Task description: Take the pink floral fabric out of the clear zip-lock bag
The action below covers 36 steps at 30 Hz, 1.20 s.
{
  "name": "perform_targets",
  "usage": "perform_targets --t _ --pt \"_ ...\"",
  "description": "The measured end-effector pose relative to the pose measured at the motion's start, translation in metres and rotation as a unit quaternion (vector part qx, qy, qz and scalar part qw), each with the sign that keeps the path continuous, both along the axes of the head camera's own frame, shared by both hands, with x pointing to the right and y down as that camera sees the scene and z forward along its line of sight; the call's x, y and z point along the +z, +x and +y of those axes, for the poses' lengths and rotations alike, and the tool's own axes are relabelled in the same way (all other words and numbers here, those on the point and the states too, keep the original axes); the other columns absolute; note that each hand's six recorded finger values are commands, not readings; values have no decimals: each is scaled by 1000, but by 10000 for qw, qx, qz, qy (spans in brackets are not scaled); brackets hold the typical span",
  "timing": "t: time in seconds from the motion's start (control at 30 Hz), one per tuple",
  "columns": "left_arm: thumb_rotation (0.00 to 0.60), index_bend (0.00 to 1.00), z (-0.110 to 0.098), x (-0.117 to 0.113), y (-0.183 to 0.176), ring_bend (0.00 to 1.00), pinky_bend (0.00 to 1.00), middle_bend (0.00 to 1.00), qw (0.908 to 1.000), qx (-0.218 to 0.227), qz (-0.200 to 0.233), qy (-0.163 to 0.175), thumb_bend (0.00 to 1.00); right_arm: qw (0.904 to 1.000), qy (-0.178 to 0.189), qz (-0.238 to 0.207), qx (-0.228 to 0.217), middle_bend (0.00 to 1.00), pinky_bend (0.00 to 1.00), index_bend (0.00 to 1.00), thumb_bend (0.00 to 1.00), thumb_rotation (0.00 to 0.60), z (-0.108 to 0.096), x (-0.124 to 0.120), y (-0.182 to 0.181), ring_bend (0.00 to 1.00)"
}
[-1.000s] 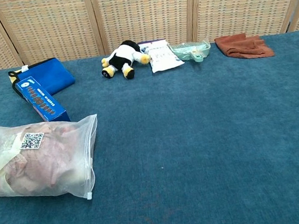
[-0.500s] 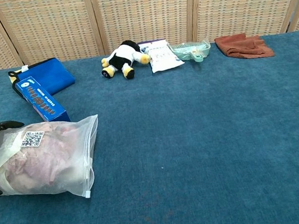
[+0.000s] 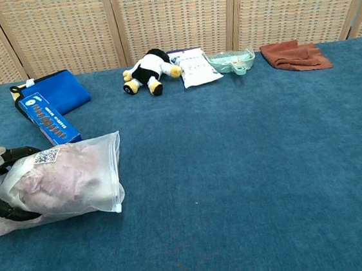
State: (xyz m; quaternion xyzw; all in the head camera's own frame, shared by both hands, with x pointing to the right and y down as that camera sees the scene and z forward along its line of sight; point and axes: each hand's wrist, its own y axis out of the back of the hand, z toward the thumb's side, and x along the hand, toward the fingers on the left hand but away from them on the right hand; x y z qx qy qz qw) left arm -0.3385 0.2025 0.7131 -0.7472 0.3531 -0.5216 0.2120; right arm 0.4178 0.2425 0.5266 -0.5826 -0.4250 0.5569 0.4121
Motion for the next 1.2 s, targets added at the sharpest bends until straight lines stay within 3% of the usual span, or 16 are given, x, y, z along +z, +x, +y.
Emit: perform_targets --t 0.17,0.37,0.53,0.73,0.9,1.2 --pt "600 639 -3 4 2 526 609 556 9991 -302 277 75 166 10000 -40 58 -47 0 0 0 0 600 2 3 -3 0" --pt "600 657 -8 -3 8 526 609 557 9913 -761 1059 182 166 9999 -75 19 -139 0 0 0 0 600 -2 6 -8 0" --pt "600 658 -23 -27 17 526 609 557 9696 -1060 2101 665 167 9997 33 -30 -253 0 0 0 0 600 -15 -3 -11 0" --pt "600 659 -46 -57 47 526 608 557 9298 -1099 3304 1194 167 9973 -15 -615 -408 0 0 46 0 600 -37 -20 -20 0" --pt "600 666 -63 -68 84 527 609 571 9198 -847 3600 1310 167 9912 -218 -1192 -540 0 0 111 0 600 -61 -38 -32 0" --pt "600 678 -86 -86 146 530 608 577 9195 -286 3642 1447 166 9715 -764 -2183 -524 0 0 201 0 600 -100 -57 -60 0"
